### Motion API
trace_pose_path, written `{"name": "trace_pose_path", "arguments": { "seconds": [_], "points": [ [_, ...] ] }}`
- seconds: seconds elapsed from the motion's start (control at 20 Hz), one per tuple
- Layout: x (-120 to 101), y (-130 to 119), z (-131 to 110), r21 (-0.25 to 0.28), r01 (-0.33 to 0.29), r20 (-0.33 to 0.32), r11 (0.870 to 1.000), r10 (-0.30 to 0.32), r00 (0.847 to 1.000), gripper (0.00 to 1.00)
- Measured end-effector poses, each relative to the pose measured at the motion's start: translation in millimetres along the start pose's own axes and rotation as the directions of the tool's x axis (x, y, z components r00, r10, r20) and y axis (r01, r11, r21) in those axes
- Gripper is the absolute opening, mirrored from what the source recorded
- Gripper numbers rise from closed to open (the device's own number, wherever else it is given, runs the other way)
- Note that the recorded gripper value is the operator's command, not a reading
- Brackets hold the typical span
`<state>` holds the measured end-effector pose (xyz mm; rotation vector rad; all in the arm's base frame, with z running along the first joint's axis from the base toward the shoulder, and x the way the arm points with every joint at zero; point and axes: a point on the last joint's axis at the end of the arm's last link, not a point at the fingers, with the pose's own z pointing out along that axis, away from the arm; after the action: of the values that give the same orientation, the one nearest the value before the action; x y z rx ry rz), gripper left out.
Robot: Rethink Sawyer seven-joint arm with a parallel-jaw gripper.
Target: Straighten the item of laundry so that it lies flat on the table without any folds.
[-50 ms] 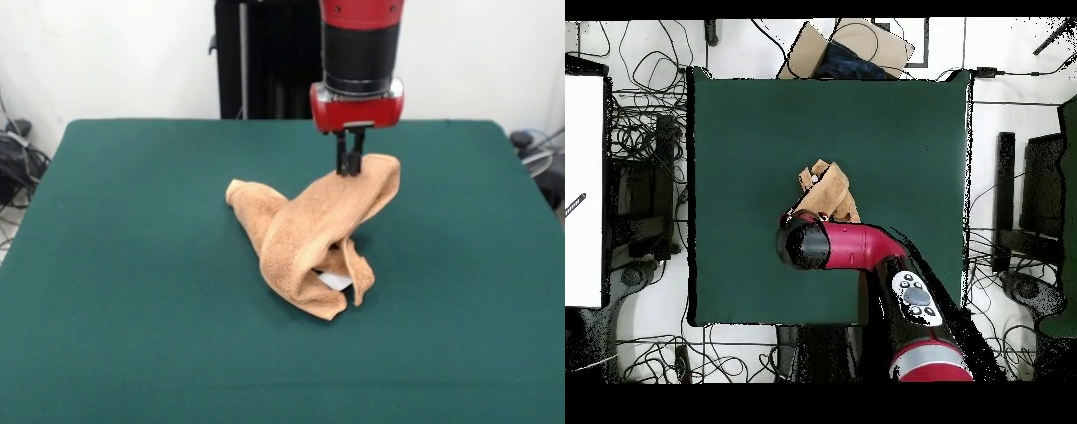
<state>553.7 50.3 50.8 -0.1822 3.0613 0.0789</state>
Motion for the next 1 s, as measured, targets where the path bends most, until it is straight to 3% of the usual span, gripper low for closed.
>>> {"name": "trace_pose_path", "arguments": {
  "seconds": [0.25, 0.3, 1.0],
  "points": [
    [0.3, 0.1, 0.2, 0.0, 0.0, -0.001, 1.0, 0.0, 1.0, 0.0],
    [0.3, 0.1, 0.3, 0.0, 0.0, -0.001, 1.0, 0.0, 1.0, 1.0],
    [3.7, 6.7, 4.5, -0.003, 0.01, -0.009, 1.0, -0.01, 1.0, 1.0]
  ]
}}
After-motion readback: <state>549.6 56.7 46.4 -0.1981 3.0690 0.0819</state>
